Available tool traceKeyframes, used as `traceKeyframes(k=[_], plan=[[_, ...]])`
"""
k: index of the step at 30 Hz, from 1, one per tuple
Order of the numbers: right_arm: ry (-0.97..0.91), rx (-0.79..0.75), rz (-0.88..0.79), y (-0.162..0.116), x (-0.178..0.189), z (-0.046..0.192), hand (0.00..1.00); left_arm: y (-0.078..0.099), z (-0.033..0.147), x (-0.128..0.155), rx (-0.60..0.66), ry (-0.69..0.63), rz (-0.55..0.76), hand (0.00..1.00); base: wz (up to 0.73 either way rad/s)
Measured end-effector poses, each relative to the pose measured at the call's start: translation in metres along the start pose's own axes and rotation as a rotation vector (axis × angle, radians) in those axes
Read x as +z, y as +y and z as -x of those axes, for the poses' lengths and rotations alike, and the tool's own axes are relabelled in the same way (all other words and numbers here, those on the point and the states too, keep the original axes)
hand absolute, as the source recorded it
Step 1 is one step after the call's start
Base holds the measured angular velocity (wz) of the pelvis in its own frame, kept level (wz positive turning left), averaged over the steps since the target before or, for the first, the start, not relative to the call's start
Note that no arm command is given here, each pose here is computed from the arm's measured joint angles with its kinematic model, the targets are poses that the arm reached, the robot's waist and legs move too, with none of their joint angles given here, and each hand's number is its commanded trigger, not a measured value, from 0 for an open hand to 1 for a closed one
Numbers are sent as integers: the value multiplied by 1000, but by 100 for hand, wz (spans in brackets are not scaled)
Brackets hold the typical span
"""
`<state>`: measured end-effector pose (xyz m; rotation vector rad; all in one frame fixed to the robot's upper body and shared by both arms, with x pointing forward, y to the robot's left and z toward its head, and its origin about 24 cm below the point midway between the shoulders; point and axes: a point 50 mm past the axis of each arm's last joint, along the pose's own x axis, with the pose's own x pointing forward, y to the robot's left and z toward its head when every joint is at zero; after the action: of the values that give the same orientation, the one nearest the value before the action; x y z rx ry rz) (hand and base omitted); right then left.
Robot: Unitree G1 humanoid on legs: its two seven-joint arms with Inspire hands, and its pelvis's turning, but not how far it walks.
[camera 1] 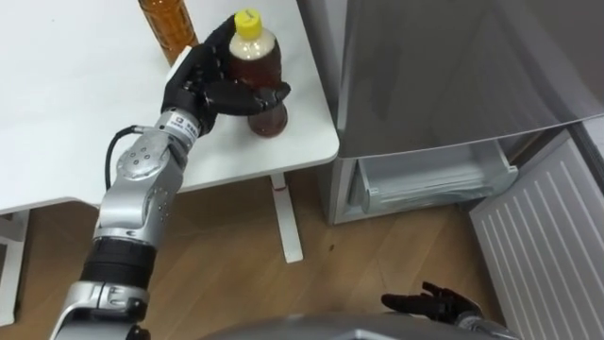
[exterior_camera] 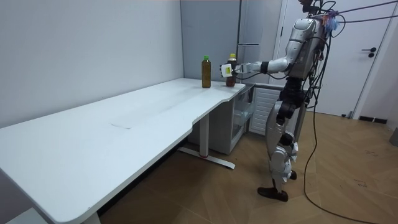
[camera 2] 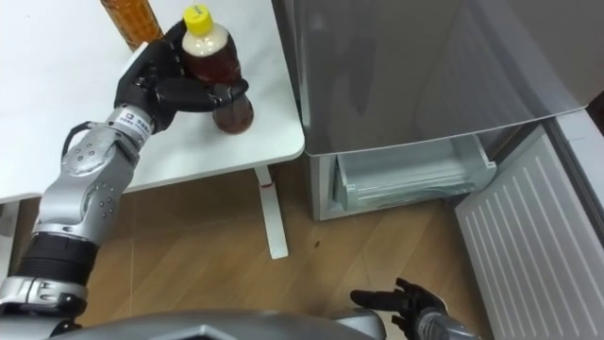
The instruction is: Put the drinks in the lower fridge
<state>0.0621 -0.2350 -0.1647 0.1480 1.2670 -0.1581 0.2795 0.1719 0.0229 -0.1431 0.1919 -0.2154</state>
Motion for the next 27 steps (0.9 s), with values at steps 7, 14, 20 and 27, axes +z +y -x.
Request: traceKeyframes(k=[7,14,20,27], plan=[[-4,0,0,0,1,0,0,0,0,-3,2,30,5,100,0],[-6,1,-1,0,2,0,0,0,0,-5,-4,49,7,100,0],[-7,1,-1,0,3,0,0,0,0,-5,-4,49,7,100,2],[-6,3,3,2,3,-1,0,-5,0,8,-23,-4,-5,100,0]])
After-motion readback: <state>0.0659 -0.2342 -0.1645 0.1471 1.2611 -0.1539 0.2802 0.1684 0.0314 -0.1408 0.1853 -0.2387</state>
